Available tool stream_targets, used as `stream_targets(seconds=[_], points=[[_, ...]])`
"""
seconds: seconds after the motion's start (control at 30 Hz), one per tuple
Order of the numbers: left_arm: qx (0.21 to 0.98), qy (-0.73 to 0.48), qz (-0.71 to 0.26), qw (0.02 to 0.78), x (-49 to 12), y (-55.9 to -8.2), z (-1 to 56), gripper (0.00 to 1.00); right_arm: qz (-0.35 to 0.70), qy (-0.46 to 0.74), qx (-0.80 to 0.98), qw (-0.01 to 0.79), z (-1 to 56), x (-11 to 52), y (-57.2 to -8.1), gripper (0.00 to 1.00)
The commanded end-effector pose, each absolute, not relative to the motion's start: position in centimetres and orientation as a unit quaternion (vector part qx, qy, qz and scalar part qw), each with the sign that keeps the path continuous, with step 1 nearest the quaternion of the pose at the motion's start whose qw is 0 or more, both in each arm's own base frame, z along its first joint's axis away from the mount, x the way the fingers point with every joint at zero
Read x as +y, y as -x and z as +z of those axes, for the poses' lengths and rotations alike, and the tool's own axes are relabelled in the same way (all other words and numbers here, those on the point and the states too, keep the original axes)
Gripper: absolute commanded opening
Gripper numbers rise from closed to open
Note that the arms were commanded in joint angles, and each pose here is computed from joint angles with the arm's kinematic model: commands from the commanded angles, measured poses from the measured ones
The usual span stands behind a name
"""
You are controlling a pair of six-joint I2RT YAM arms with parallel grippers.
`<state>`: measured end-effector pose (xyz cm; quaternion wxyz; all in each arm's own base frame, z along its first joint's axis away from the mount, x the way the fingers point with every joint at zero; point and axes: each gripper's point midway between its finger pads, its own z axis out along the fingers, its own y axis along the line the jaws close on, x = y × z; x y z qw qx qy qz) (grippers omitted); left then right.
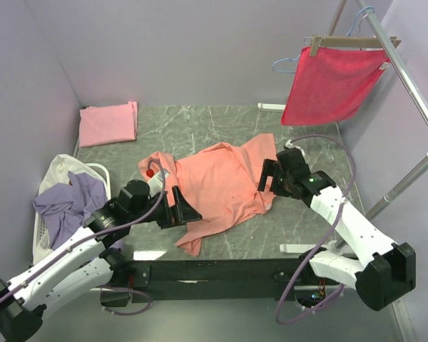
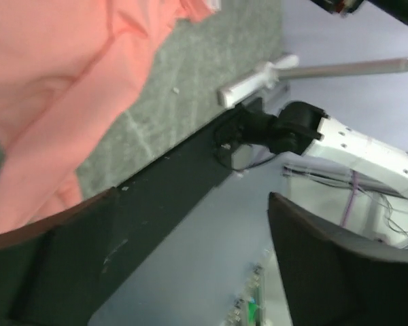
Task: Fold and stack the t-shirts
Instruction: Flatten out the tshirt
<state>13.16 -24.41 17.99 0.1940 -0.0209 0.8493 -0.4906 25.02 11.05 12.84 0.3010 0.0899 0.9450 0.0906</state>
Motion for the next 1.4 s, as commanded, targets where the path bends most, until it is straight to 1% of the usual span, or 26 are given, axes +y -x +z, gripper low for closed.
stream_targets(seconds=[0.0,0.03,0.07,0.1,0.13,0.17,0.2,0.23,0.27,0.3,0.33,0.37,0.43,0.5,0.53,0.6,0.63,0.77,0.9,1.03,1.17,1.23,1.27,1.3,1.33,1.37], points=[[0.848,0.059,-0.441,0.287,-22.3,-15.9,22.2,1.00,0.083,-0.137,0.911,0.379,16.4,10.0,-27.6,1.00],[0.838,0.062,-0.436,0.322,-22.1,-17.1,24.3,0.99,0.090,-0.137,0.903,0.396,17.0,10.3,-28.5,1.00],[0.841,0.073,-0.399,0.358,-21.4,-19.0,24.0,0.99,0.083,-0.132,0.904,0.398,16.4,10.3,-29.4,1.00],[0.839,0.076,-0.383,0.378,-21.2,-20.2,24.4,0.99,0.081,-0.134,0.903,0.401,16.5,10.3,-30.2,1.00],[0.833,0.090,-0.358,0.413,-20.6,-22.0,25.5,0.99,0.080,-0.137,0.899,0.407,16.7,10.4,-31.3,1.00],[0.846,0.099,-0.289,0.438,-19.7,-24.6,24.0,0.99,0.068,-0.131,0.908,0.392,15.2,10.5,-32.4,1.00],[0.841,0.105,-0.269,0.458,-19.4,-26.4,25.3,0.99,0.076,-0.135,0.907,0.393,15.8,10.6,-33.8,1.00],[0.866,0.088,-0.213,0.443,-19.4,-28.3,22.7,0.99,0.067,-0.133,0.915,0.374,14.2,10.9,-35.0,1.00],[0.870,0.097,-0.171,0.451,-18.6,-30.0,22.1,1.00,0.073,-0.130,0.912,0.381,15.0,11.3,-36.3,1.00],[0.870,0.107,-0.152,0.457,-17.9,-31.7,22.4,1.00,0.090,-0.120,0.912,0.381,15.1,12.1,-37.3,1.00],[0.884,0.105,-0.123,0.438,-18.0,-33.2,20.0,0.99,0.099,-0.109,0.918,0.368,14.1,13.0,-37.9,1.00],[0.888,0.100,-0.119,0.433,-17.9,-34.0,19.5,0.99,0.111,-0.101,0.916,0.373,14.8,13.7,-38.7,0.99],[0.890,0.109,-0.112,0.428,-17.6,-35.8,17.9,0.99,0.163,-0.063,0.919,0.352,14.3,16.7,-39.1,0.92],[0.894,0.123,-0.111,0.417,-16.8,-36.6,16.2,0.99,0.193,-0.033,0.917,0.347,14.7,18.9,-39.3,0.88],[0.896,0.129,-0.102,0.412,-16.4,-37.1,15.1,0.99,0.213,-0.003,0.921,0.325,13.8,21.1,-38.4,0.88],[0.897,0.154,-0.086,0.404,-15.0,-37.8,13.6,0.99,0.219,0.019,0.923,0.314,13.5,22.9,-38.1,0.86],[0.900,0.163,-0.074,0.397,-14.4,-37.9,12.6,0.99,0.225,0.036,0.927,0.297,12.5,24.3,-37.3,0.85],[0.892,0.197,-0.079,0.398,-13.0,-38.2,11.6,0.99,0.236,0.064,0.930,0.274,11.0,27.1,-35.6,0.85],[0.896,0.205,-0.078,0.386,-12.7,-39.1,10.5,1.00,0.246,0.071,0.932,0.258,10.0,28.3,-34.7,0.84],[0.909,0.203,-0.061,0.359,-13.1,-40.1,7.8,0.99,0.247,0.078,0.931,0.257,9.9,28.4,-34.6,0.84],[0.907,0.211,-0.050,0.362,-13.0,-41.2,6.9,0.99,0.256,0.090,0.930,0.248,9.9,28.7,-34.0,0.82],[0.908,0.211,-0.042,0.361,-12.9,-41.7,6.7,0.93,0.261,0.095,0.930,0.241,9.8,28.8,-33.5,0.77],[0.907,0.210,-0.040,0.363,-12.8,-41.9,6.8,0.89,0.261,0.096,0.932,0.234,9.4,28.7,-33.0,0.73],[0.907,0.211,-0.037,0.363,-12.7,-41.9,6.9,0.75,0.264,0.099,0.931,0.231,9.2,28.8,-32.7,0.62],[0.905,0.211,-0.041,0.368,-12.7,-41.9,7.5,0.67,0.267,0.097,0.933,0.223,8.8,28.7,-32.3,0.58],[0.904,0.211,-0.045,0.370,-12.8,-41.7,7.9,0.56,0.262,0.093,0.937,0.211,7.8,28.3,-31.7,0.52]])
